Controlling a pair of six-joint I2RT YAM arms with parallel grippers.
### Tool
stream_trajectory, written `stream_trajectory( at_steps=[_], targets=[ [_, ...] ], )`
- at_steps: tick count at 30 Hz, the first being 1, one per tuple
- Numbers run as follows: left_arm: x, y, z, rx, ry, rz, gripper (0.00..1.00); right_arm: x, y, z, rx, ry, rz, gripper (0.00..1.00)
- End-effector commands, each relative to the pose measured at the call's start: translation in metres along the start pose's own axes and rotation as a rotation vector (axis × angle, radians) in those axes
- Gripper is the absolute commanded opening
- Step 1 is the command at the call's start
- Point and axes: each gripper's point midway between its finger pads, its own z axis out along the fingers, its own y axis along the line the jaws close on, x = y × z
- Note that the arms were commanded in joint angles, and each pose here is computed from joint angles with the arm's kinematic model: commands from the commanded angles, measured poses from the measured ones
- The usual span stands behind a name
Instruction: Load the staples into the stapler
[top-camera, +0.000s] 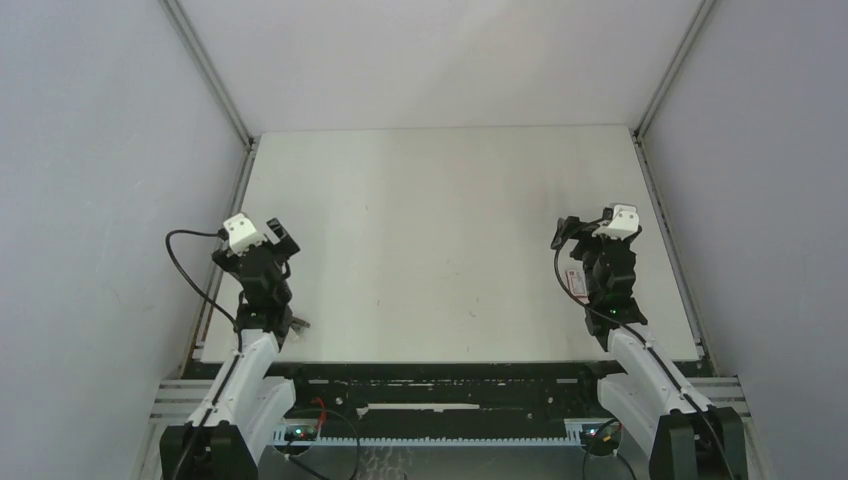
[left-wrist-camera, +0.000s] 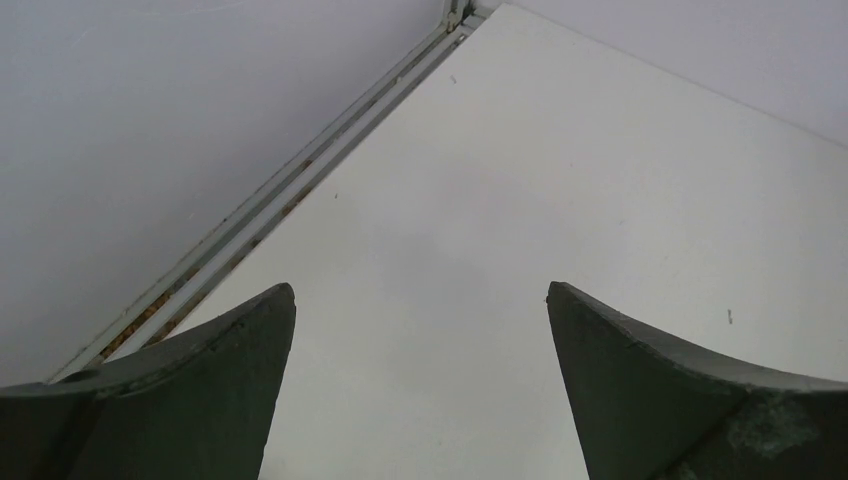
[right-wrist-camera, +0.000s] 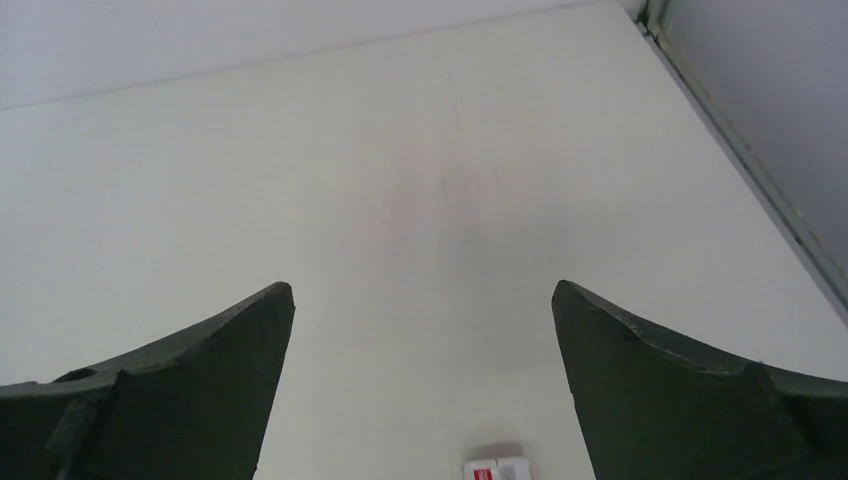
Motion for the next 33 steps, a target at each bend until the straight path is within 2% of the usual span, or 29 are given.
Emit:
stream_trajectory(
  at_steps=[1, 4, 9, 12, 14, 19, 21, 25, 28, 33],
  targets=[
    [-0.006, 0.006, 0.002, -0.063, 0.010, -0.048, 1.00, 0.002, -0.009, -0.004, 0.016, -0.013, 0.091, 1.00],
    [-0.004, 0.006, 0.003, -0.075, 0.023, -0.064, 1.00, 0.005, -0.024, -0.006, 0.096, -0.030, 0.205, 1.00],
    [-0.007, 0.019, -0.002, -0.146, 0.001, -0.102, 1.00, 0.007, -0.026, -0.005, 0.070, -0.009, 0.214, 1.00],
    [0.008, 0.042, -0.007, -0.266, 0.025, -0.097, 1.00, 0.008, -0.029, -0.004, 0.089, -0.007, 0.206, 1.00],
    [0.023, 0.055, -0.002, -0.303, 0.097, -0.124, 1.00, 0.010, -0.030, -0.004, 0.093, 0.000, 0.207, 1.00],
    [0.069, 0.084, 0.006, -0.335, 0.318, -0.300, 1.00, 0.014, -0.032, -0.004, 0.107, 0.004, 0.215, 0.99],
    [0.074, 0.098, 0.001, -0.406, 0.344, -0.297, 1.00, 0.014, -0.032, -0.003, 0.107, 0.004, 0.214, 0.98],
    [0.069, 0.117, -0.007, -0.496, 0.310, -0.284, 0.98, 0.017, -0.036, -0.003, 0.130, 0.007, 0.215, 0.98],
    [0.079, 0.127, -0.013, -0.528, 0.337, -0.296, 0.85, 0.019, -0.042, -0.004, 0.161, 0.009, 0.214, 0.98],
    [0.091, 0.122, -0.018, -0.485, 0.386, -0.298, 0.65, 0.021, -0.049, -0.006, 0.204, 0.009, 0.217, 0.97]
  ],
)
